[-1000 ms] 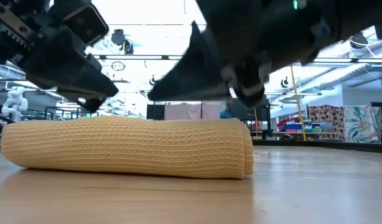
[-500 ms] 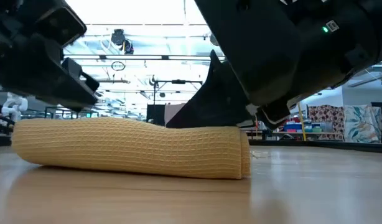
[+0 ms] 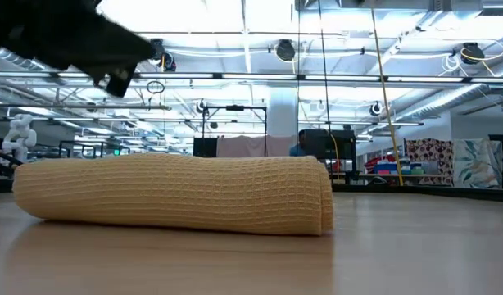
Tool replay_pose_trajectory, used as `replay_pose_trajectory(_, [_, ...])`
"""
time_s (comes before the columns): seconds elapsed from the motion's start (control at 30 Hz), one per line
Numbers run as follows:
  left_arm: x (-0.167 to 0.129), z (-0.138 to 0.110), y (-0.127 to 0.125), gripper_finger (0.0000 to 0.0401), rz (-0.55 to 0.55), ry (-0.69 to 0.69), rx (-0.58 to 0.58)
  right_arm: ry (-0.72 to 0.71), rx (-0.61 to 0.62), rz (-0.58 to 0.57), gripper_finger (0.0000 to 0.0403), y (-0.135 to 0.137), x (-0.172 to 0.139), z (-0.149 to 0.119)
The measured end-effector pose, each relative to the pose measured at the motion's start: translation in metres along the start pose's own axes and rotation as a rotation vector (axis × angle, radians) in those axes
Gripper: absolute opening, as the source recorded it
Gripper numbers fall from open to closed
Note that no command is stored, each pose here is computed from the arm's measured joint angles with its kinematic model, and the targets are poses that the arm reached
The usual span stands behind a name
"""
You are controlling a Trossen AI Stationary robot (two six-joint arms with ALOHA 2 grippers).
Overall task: Roll towel
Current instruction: Return to Home Position
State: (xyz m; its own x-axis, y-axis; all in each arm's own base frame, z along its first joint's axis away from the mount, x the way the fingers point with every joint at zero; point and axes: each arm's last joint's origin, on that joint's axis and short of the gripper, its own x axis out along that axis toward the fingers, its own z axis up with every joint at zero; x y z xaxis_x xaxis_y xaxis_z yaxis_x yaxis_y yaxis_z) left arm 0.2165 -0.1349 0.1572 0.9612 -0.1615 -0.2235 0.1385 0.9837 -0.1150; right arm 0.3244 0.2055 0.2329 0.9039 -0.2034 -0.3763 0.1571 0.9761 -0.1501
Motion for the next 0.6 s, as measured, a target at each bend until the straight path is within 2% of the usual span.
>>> replay_pose_trajectory(0.1, [-0.006, 0.014, 0.005, 0.0011, 0.013, -0.045, 0.035, 0.005, -0.058, 0.006, 0.0000, -0.019, -0.023, 0.009])
replay_pose_trajectory(0.23, [-0.015, 0.034, 0.009, 0.0011, 0.026, -0.131, 0.182, 0.015, -0.061, 0.065, 0.0000, -0.042, -0.045, -0.008])
replay_pose_trajectory(0.3, [-0.017, 0.038, 0.012, 0.0011, 0.045, -0.142, 0.190, -0.030, -0.008, 0.091, 0.0000, -0.052, -0.051, -0.019])
replay_pose_trajectory(0.4, [-0.017, 0.037, 0.018, 0.0011, 0.108, -0.116, 0.190, -0.118, 0.047, 0.157, 0.0000, -0.066, -0.052, -0.046])
replay_pose_trajectory(0.53, [-0.017, 0.027, 0.023, 0.0011, 0.127, -0.064, 0.213, -0.232, 0.099, 0.272, 0.0000, -0.083, -0.051, -0.077])
replay_pose_trajectory(0.6, [-0.021, 0.018, 0.028, 0.0011, 0.137, -0.062, 0.211, -0.244, 0.120, 0.302, 0.0000, -0.092, -0.053, -0.090])
